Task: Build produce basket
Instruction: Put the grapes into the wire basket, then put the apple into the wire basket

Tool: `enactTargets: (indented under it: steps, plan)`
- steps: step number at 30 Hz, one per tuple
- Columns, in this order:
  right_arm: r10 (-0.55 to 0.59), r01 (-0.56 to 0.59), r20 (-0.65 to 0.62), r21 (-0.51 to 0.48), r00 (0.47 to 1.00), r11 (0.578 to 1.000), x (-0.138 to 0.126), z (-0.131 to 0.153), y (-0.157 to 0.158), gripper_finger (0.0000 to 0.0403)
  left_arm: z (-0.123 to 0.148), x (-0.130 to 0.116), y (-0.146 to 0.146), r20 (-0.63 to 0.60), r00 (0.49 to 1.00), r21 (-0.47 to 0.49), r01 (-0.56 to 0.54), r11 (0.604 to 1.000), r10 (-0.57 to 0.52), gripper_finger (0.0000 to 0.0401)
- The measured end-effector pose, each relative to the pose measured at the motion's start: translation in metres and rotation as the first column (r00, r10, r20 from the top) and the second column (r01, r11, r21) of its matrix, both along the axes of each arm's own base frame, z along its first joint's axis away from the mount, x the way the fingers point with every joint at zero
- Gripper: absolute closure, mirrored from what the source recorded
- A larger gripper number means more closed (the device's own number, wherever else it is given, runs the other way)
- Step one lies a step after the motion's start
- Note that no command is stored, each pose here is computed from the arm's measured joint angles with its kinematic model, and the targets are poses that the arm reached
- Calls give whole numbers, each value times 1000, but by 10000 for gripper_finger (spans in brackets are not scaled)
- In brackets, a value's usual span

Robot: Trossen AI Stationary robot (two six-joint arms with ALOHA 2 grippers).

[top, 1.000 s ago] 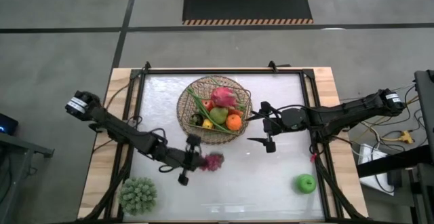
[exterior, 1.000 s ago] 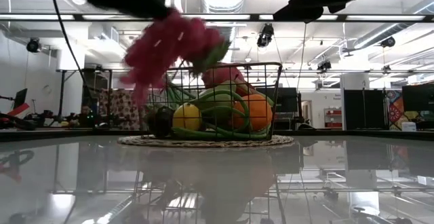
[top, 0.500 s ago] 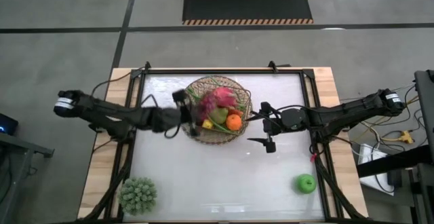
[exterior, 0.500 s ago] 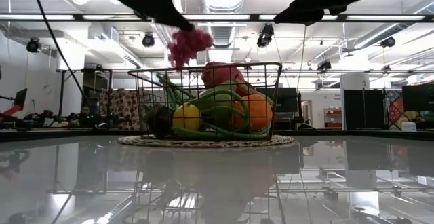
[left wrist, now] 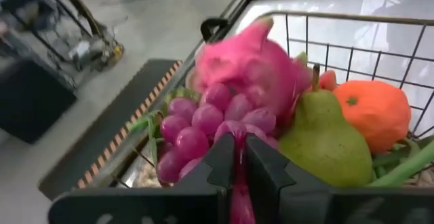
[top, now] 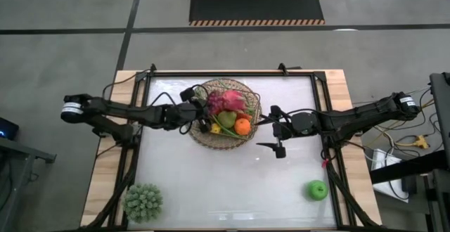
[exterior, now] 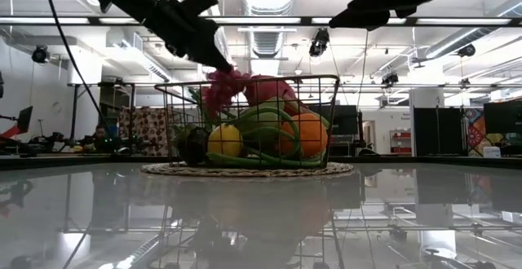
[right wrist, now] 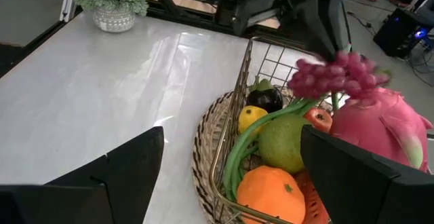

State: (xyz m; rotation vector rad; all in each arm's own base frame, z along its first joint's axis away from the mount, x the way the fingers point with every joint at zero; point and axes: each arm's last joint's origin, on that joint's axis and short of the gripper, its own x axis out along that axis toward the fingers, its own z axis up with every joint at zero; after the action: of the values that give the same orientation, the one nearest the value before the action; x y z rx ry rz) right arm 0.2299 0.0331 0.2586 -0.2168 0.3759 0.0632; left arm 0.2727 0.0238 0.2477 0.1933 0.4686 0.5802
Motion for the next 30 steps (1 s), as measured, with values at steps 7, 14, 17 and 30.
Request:
enactTargets:
  steps: [7, 14, 17, 30]
  plan:
    - [-10, 10, 1, 11, 1000, 1000, 0, 0, 0, 76, -12, 1, 0, -52, 998, -52, -30, 998, 27, 356]
    - [-21, 22, -3, 40, 1000, 999, 0, 0, 0, 76, -8, -6, -2, -73, 997, -66, -35, 997, 31, 281]
    - [-32, 33, -11, 66, 999, 997, 0, -1, 0, 76, -2, -10, -6, -64, 998, -66, -22, 998, 18, 258]
    - [-71, 163, -203, 485, 977, 859, -4, 5, 4, 76, 16, -13, -48, 47, 979, -13, 197, 980, -197, 239]
